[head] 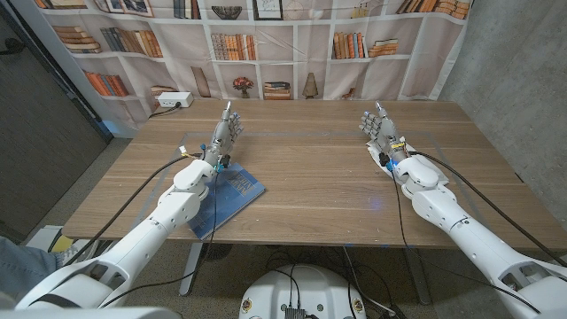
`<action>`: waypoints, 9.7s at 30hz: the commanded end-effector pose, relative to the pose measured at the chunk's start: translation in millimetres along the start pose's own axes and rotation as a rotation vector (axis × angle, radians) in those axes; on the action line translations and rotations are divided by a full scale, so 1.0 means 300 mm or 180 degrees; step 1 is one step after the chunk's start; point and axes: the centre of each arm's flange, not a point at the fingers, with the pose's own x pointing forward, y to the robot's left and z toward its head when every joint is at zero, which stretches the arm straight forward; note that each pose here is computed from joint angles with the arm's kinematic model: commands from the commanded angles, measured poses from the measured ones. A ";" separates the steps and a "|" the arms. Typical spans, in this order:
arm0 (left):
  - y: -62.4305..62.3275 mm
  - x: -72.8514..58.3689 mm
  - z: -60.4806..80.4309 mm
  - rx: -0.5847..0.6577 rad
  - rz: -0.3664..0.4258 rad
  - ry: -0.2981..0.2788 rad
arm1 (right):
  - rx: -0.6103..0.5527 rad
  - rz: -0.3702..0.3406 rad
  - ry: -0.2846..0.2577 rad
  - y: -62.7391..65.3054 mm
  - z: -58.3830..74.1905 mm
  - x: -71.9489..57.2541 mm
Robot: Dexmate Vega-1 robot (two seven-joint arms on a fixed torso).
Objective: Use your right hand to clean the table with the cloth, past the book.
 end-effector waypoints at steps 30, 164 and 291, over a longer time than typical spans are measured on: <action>-0.041 0.024 0.099 0.0183 -0.0450 -0.0058 | -0.0605 -0.0174 -0.0558 -0.048 0.073 -0.155; -0.079 -0.084 0.115 0.0221 -0.0430 0.0172 | -0.3859 -0.0829 0.1521 -0.132 -0.009 -0.379; -0.080 -0.118 0.112 0.0214 -0.0442 0.0262 | -0.4022 -0.0756 0.0339 0.119 0.137 -0.358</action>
